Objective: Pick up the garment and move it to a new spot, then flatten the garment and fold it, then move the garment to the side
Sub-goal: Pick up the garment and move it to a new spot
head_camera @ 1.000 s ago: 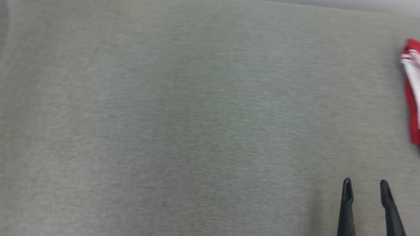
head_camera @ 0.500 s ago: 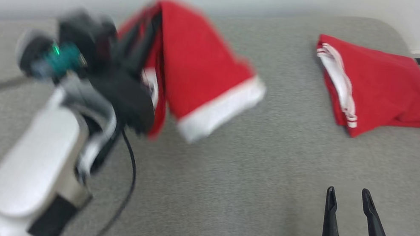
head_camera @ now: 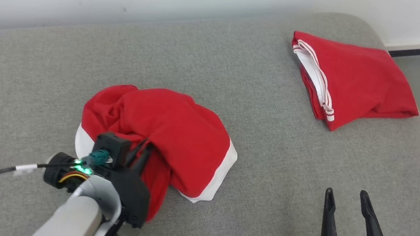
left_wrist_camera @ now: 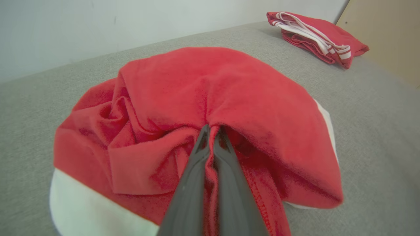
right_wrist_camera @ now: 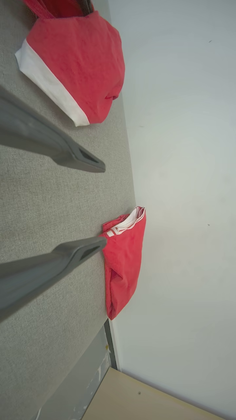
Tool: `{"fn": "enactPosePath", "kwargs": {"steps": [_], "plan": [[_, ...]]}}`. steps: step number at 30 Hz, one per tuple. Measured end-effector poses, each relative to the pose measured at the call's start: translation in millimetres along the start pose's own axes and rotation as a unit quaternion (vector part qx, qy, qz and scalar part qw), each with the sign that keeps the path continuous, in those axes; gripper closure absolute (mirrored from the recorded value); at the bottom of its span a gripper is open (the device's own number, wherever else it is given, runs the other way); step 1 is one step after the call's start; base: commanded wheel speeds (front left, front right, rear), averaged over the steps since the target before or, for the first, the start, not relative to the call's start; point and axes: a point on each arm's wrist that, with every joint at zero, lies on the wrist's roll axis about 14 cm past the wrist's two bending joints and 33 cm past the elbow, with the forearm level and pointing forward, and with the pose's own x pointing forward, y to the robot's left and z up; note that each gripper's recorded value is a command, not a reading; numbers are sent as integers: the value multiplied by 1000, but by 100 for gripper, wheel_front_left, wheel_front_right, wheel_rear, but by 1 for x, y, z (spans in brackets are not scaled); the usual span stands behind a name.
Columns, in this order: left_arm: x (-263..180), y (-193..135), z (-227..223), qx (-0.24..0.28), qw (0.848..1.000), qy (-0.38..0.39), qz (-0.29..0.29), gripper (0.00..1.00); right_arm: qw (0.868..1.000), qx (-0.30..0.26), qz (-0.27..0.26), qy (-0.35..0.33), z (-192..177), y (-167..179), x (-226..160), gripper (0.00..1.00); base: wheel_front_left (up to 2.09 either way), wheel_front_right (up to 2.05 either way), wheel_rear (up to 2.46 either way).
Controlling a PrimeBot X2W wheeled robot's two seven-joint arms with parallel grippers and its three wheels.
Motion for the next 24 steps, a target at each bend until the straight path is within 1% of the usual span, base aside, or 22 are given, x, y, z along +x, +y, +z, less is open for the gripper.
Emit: {"fn": "enactPosePath", "kwargs": {"steps": [1, 2, 6, 10, 12, 15, 18, 22, 24], "plan": [[-1, -3, 1, -2, 1000, -5, -4, 19, 1000, 1, -1, -1, 0, 0, 0, 0, 0, 0, 0], [-1, -7, 3, -4, 1000, -13, -6, 0, 1000, 1, -1, -1, 1, -1, 0, 0, 0, 0, 0], [-8, -20, 19, -14, 999, -44, -20, 0, 1000, 6, 3, 0, -1, 2, -4, 0, 0, 0, 0], [-30, -19, 36, -10, 997, -78, -9, 0, 1000, 12, 11, -6, 2, 7, -7, 0, 0, 0, 0], [-41, -11, 44, -4, 996, -94, 5, 0, 1000, 15, 15, -9, 3, 10, -7, 0, 0, 0, 0], [-60, 6, 70, 0, 989, -142, 33, 0, 999, 20, 23, -16, 6, 15, -4, 0, 0, 0, 0], [-84, 25, 97, 11, 978, -195, 68, 0, 999, 24, 29, -22, 10, 18, -3, 0, 0, 0, 0], [-118, 53, 112, 27, 964, -235, 121, 0, 998, 27, 41, -35, 17, 25, -2, 0, 0, 0, 0], [-137, 65, 119, 29, 954, -257, 150, 0, 998, 29, 46, -41, 21, 28, -1, 0, 0, 0, 0]]}}
